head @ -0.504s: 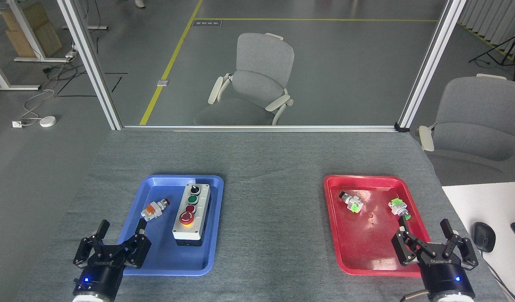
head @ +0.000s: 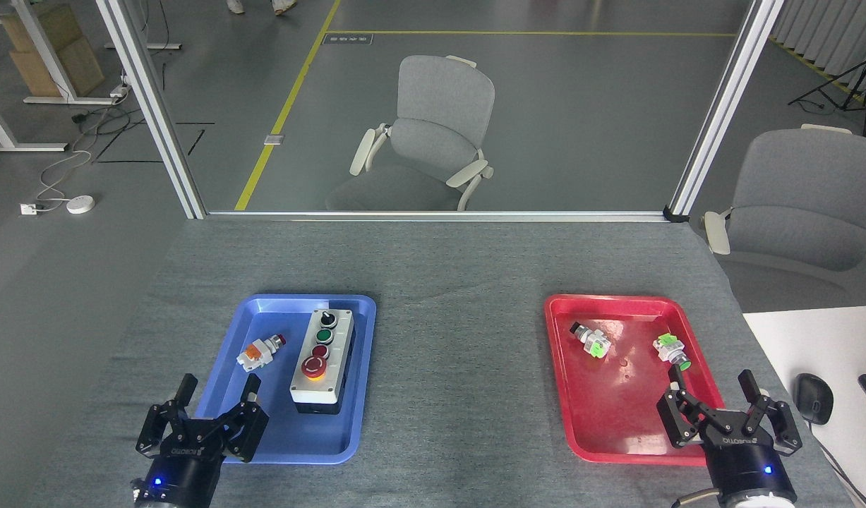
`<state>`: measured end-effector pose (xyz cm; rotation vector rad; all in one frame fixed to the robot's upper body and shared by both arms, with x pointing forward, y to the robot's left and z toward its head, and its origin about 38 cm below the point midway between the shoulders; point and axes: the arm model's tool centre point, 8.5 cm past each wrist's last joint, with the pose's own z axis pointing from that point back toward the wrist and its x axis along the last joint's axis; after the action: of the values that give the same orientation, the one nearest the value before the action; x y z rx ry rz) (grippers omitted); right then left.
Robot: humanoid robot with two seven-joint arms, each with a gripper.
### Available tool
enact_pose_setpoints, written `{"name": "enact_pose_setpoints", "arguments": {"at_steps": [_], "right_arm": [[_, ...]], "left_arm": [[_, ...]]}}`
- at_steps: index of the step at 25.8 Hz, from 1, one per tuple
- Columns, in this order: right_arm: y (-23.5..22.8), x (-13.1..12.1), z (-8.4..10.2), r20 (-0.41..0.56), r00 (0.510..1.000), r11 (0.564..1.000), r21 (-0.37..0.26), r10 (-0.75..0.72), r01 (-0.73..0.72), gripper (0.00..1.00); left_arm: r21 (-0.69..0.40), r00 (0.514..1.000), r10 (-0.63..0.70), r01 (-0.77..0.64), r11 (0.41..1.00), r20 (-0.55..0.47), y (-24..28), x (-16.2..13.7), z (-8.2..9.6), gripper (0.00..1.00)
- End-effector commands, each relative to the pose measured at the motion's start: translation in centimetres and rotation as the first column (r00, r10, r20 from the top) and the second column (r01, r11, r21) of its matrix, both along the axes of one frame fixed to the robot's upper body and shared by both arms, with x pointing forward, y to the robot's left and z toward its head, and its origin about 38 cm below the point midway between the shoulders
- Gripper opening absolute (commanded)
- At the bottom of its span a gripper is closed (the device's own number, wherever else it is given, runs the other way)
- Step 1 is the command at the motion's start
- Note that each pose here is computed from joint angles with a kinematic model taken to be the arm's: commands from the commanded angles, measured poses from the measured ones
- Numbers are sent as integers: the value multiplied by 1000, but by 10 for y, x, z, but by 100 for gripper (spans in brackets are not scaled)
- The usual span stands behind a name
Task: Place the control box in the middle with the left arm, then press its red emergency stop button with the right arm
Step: 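Move the left gripper forward to the grey control box in the blue tray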
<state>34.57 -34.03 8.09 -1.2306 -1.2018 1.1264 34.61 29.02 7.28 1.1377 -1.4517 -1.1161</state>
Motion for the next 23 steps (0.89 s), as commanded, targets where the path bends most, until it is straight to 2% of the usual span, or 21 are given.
{"name": "enact_pose_setpoints", "arguments": {"at_steps": [1, 5, 8, 9, 15, 18, 23], "right_arm": [[1, 2, 0, -4, 1000, 1000, -1, 3, -3, 98], [9, 0, -2, 0, 1000, 1000, 10, 17, -17, 98], [20, 1, -6, -11, 999, 999, 22, 40, -39, 98], [20, 1, -7, -15, 999, 999, 23, 40, -40, 98], [29, 4, -7, 20, 999, 998, 22, 50, -51, 98], [30, 4, -7, 21, 998, 998, 23, 52, -52, 98], [28, 4, -6, 25, 998, 998, 27, 50, -51, 98]], "left_arm": [[11, 997, -60, 61, 998, -43, -39, -5, -16, 99], [216, 993, -9, 34, 976, -118, -88, 5, -45, 99], [238, 970, 33, 26, 971, -242, -105, 21, -70, 99], [237, 964, 39, 26, 971, -262, -109, 28, -73, 99], [272, 946, 117, -32, 962, -302, -98, 59, -79, 99], [272, 937, 133, -43, 961, -324, -93, 60, -86, 99], [259, 927, 184, -99, 961, -328, -72, 62, -85, 99]]}}
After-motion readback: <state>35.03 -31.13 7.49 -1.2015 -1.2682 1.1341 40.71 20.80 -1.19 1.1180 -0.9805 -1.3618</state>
